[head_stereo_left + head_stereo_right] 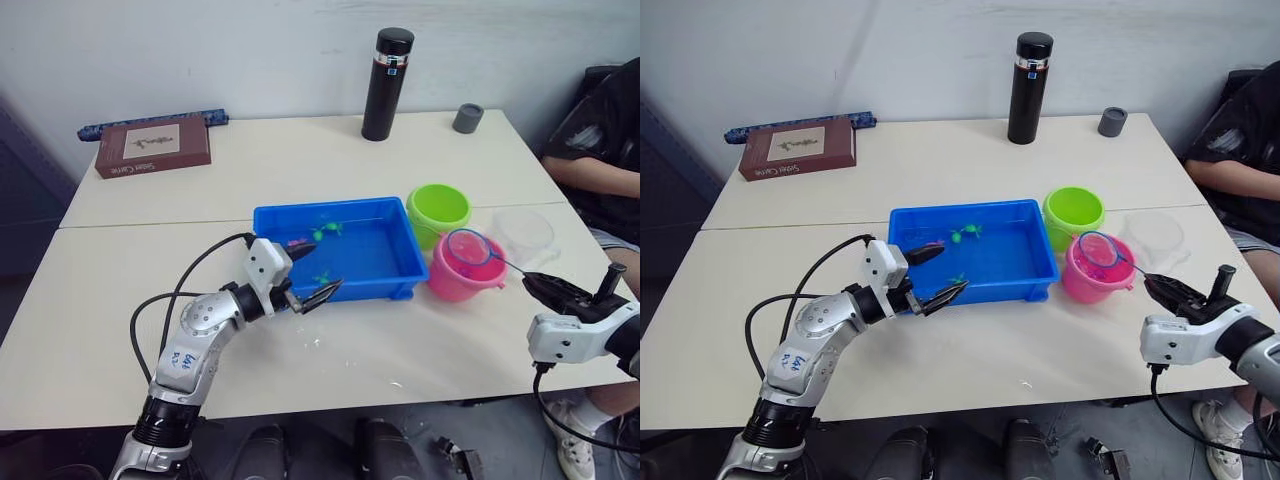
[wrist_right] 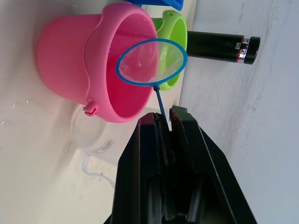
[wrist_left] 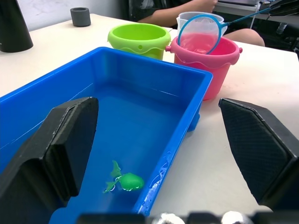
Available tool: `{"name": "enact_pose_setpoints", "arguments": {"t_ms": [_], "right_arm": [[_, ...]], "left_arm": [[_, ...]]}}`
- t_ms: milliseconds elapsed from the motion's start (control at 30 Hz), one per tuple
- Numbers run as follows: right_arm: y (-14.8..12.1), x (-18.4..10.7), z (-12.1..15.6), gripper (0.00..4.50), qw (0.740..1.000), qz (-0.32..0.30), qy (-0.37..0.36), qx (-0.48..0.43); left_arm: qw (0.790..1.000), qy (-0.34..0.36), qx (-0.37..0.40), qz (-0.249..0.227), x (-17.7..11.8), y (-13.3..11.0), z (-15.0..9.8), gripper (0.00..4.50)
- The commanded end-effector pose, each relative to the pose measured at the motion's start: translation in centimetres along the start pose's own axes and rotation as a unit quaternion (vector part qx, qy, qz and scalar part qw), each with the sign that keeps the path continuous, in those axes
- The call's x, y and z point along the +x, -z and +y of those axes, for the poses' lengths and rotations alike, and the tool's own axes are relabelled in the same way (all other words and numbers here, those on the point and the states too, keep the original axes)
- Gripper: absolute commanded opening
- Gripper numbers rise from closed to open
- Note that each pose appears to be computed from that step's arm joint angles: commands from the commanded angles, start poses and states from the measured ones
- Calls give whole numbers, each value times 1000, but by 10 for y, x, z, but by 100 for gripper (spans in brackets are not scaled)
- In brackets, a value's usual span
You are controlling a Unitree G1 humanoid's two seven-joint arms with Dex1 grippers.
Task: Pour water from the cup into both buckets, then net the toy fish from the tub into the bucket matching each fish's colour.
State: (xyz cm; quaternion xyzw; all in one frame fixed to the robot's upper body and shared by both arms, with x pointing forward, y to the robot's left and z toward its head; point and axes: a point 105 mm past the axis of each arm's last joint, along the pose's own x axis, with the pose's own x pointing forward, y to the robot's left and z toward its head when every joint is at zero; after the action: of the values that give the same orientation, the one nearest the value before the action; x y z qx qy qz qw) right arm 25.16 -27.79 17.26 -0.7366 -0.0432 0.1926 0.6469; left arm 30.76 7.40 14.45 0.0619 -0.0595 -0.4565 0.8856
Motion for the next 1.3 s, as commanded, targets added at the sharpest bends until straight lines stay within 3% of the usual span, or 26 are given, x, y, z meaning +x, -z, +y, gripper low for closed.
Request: {"name": "enact_pose_setpoints", "arguments": {"t_ms": [33,333,533,600,700,800,833,967,1100,1300], "right_arm": [[4,-1,-14,0,1000,7,30,3],[4,4,-48,0,997,5,71,23],[-24,23,-98,0,967,-68,146,197],[-35,34,-101,0,949,-99,133,270],[-62,53,-99,0,901,-157,77,398],[-85,66,-97,0,842,-192,12,504],[-91,74,-94,0,809,-199,-14,553],[-108,91,-88,0,730,-206,-92,645],[-117,97,-84,0,699,-205,-135,672],[-126,104,-77,0,683,-204,-170,681]], "left_arm": [[1000,2,13,-16,-1,-8,-2,445],[1000,-3,12,-14,-2,-8,-2,445],[999,-30,14,-9,-6,-7,2,445],[999,-46,15,-7,-8,-6,6,445],[997,-79,14,-3,-13,-5,12,445],[995,-104,13,-2,-17,-5,15,445],[993,-122,11,2,-21,-4,18,445],[984,-175,3,18,-34,2,22,445],[976,-216,5,32,-42,5,26,445],[966,-255,1,47,-53,8,27,445]]}}
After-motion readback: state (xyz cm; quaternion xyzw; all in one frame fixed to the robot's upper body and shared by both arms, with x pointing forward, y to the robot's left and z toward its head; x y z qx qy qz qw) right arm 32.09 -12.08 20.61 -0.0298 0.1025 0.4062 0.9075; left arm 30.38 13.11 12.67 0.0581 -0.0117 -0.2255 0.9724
